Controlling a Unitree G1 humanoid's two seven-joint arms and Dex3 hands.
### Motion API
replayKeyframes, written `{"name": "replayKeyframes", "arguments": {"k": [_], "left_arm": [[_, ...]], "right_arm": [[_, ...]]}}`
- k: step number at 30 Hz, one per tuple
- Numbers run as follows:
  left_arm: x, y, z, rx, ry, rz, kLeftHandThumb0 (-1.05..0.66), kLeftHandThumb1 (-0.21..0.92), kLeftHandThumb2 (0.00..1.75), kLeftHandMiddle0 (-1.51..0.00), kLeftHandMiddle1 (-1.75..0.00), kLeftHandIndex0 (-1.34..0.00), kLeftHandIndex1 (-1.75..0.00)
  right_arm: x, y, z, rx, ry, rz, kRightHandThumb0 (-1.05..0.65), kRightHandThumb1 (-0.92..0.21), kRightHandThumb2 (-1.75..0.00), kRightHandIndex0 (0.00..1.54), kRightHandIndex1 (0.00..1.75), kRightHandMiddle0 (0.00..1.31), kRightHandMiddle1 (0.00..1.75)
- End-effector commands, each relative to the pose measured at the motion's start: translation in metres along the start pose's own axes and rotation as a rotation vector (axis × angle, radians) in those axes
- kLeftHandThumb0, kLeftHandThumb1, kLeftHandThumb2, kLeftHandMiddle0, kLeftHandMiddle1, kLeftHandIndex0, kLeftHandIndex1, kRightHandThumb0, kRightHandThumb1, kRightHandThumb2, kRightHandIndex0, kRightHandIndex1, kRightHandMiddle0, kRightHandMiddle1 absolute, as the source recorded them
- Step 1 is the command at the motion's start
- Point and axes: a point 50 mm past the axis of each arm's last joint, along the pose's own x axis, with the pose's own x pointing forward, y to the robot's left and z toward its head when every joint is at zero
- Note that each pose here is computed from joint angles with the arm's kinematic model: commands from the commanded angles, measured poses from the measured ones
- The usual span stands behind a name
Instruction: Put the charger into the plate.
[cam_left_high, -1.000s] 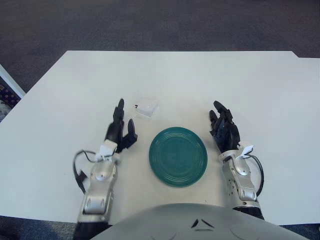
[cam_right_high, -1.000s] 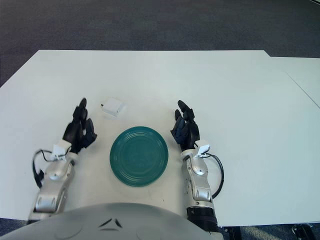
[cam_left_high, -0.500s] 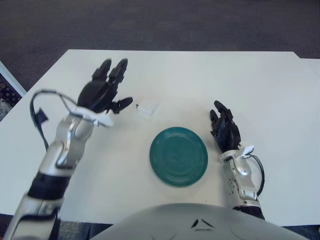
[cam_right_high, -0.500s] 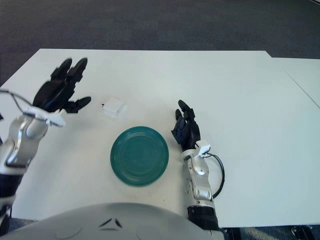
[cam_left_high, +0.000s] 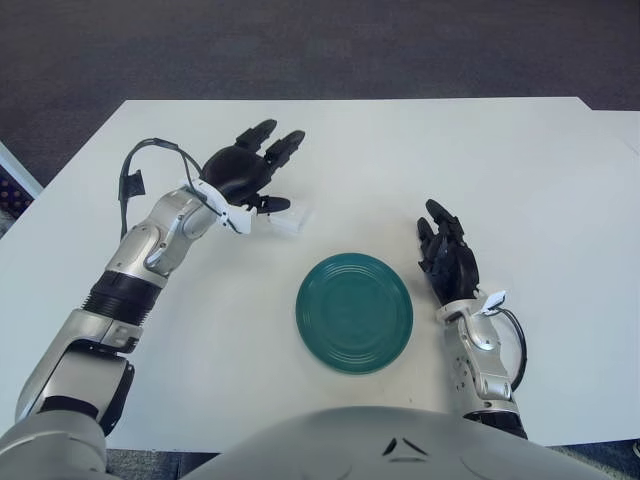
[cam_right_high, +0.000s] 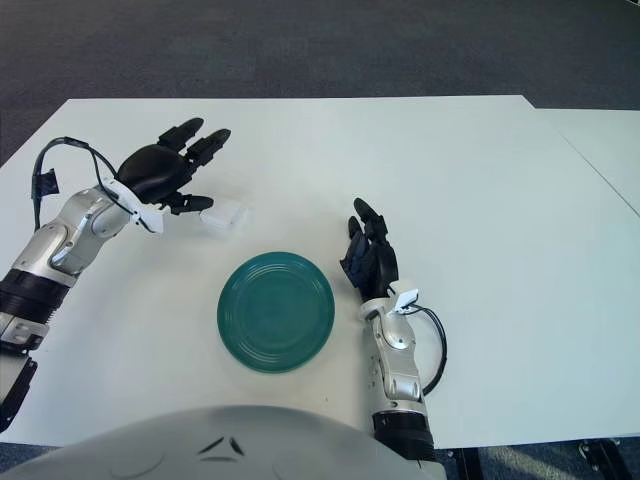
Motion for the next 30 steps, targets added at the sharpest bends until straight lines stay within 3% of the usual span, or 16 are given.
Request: {"name": "replayKeyframes", "arguments": {"k": [1,9,11,14,16,18,21,30], "left_arm": [[0.003,-0.001,-0.005,0.02,-0.039,-0.032,-1.05,0.92,0.71,0.0,0.0,0.0,0.0],[0.018,-0.038,-0.006,0.0,-0.059,-0.162,-1.05,0.92,0.69,0.0,0.0,-0.01,-0.01],[0.011,-0.035,-0.004,0.006,-0.09,-0.157,-1.05,0.92,0.68,0.0,0.0,-0.02,-0.01],[-0.02,-0.011,0.027,0.011,-0.205,-0.111,-1.05,0.92,0.65,0.0,0.0,-0.03,-0.01],[-0.029,-0.008,0.037,-0.008,-0.226,-0.114,-1.05,0.92,0.63,0.0,0.0,-0.03,-0.02],[-0.029,-0.008,0.034,-0.036,-0.224,-0.146,-1.05,0.92,0.59,0.0,0.0,-0.03,-0.02],[-0.03,0.012,0.034,-0.035,-0.244,-0.2,-1.05,0.92,0.54,0.0,0.0,-0.04,-0.03],[-0.037,0.009,0.043,-0.082,-0.279,-0.233,-0.95,0.92,0.57,0.0,0.0,-0.05,-0.05]], "right_arm": [[-0.012,-0.007,-0.02,0.003,0.111,-0.039,-0.83,-0.92,-0.84,0.12,0.0,0.0,0.46],[-0.014,-0.004,-0.019,-0.01,0.11,-0.036,-0.84,-0.92,-0.86,0.12,0.0,0.0,0.46],[-0.014,-0.003,-0.019,-0.009,0.11,-0.035,-0.84,-0.92,-0.86,0.12,0.0,0.0,0.47],[-0.015,-0.003,-0.018,-0.013,0.108,-0.035,-0.84,-0.92,-0.86,0.12,0.0,0.0,0.49],[-0.016,-0.002,-0.018,-0.018,0.107,-0.035,-0.83,-0.92,-0.86,0.12,0.0,0.0,0.49],[-0.017,-0.003,-0.018,-0.024,0.107,-0.034,-0.83,-0.92,-0.86,0.12,0.0,0.0,0.5],[-0.017,-0.003,-0.018,-0.028,0.107,-0.031,-0.83,-0.92,-0.86,0.11,0.0,0.0,0.49],[-0.017,-0.002,-0.019,-0.033,0.111,-0.028,-0.83,-0.92,-0.85,0.11,0.0,0.0,0.48]]}}
